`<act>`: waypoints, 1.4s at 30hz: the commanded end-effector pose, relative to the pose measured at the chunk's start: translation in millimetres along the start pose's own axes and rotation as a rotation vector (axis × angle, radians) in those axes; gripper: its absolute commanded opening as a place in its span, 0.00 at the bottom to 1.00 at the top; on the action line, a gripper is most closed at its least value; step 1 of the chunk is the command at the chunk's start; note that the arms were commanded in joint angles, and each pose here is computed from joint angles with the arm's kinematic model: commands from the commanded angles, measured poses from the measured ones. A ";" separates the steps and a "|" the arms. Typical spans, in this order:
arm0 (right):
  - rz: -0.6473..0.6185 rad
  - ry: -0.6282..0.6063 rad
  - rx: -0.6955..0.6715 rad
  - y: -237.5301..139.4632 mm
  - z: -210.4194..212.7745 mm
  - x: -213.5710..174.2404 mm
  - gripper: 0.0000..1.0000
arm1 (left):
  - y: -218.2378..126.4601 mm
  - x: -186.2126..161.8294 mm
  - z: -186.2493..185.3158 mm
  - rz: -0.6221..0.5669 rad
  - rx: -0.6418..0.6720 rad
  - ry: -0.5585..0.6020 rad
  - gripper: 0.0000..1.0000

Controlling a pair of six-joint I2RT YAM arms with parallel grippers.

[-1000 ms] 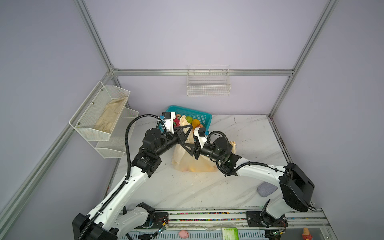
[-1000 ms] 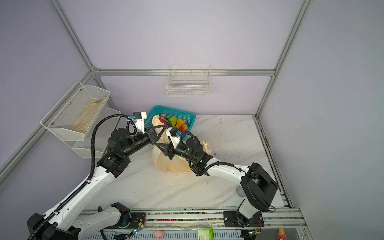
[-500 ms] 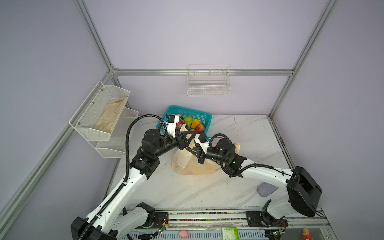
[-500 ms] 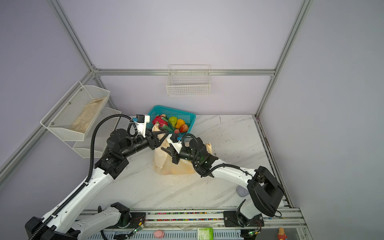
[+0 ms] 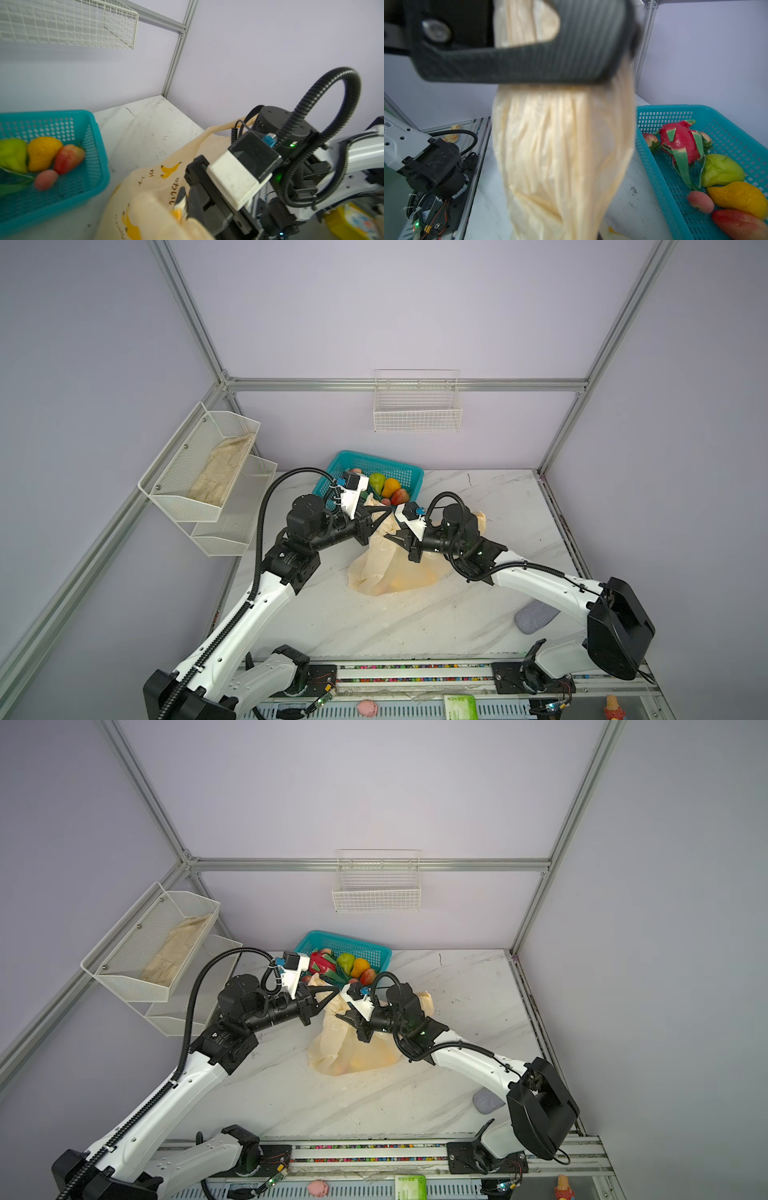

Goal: Place the fake fruits into the plastic bag and tie a complex knot

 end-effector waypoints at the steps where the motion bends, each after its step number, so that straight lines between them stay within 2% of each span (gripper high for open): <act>1: -0.007 0.001 -0.073 -8.9 -9.5 17.4 0.21 | -11.4 40.6 -33.2 -0.092 -0.071 0.039 0.00; 4: -0.078 0.035 -0.117 -12.2 -3.0 31.2 0.46 | -12.6 44.4 -30.7 -0.114 -0.046 -0.031 0.00; 6: -0.116 0.052 -0.150 -9.5 2.7 35.3 0.55 | -13.2 44.5 -28.5 -0.124 -0.034 -0.083 0.00; 8: -0.181 0.075 -0.194 -14.2 7.2 51.9 0.69 | -14.0 43.4 -26.0 -0.135 -0.026 -0.132 0.00; 13: -0.273 0.149 -0.346 -12.6 5.8 64.4 0.72 | -19.4 43.8 -27.7 -0.172 -0.039 -0.205 0.00; 20: -0.283 0.192 -0.607 3.9 -5.8 54.5 0.60 | -24.2 48.4 -32.1 -0.201 -0.058 -0.272 0.00; 24: -0.294 0.222 -0.690 12.7 -10.6 49.4 0.61 | -22.9 45.2 -31.0 -0.191 -0.068 -0.303 0.00; 26: -0.272 0.252 -0.740 19.8 -13.6 35.1 0.64 | -22.0 43.6 -29.5 -0.191 -0.070 -0.314 0.00; 30: -0.139 0.296 -0.828 28.0 -15.5 -18.7 0.63 | -20.1 43.4 -26.6 -0.188 -0.060 -0.327 0.00; 34: -0.074 0.273 -0.788 26.7 -5.3 -43.4 0.61 | -17.6 44.8 -24.3 -0.175 -0.042 -0.313 0.00; 42: -0.147 0.022 -0.517 16.1 13.6 19.5 0.84 | -8.9 46.6 -20.5 -0.138 -0.047 -0.294 0.00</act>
Point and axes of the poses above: each gripper's point midway between its finger pads, its own y axis out along the fingers, its own z axis along the line the jaws close on, x = y × z, the point moved 4 cm from there along -y, back along the fingers, and after that the axes turned 12 degrees about -y, right-handed, at the moved point
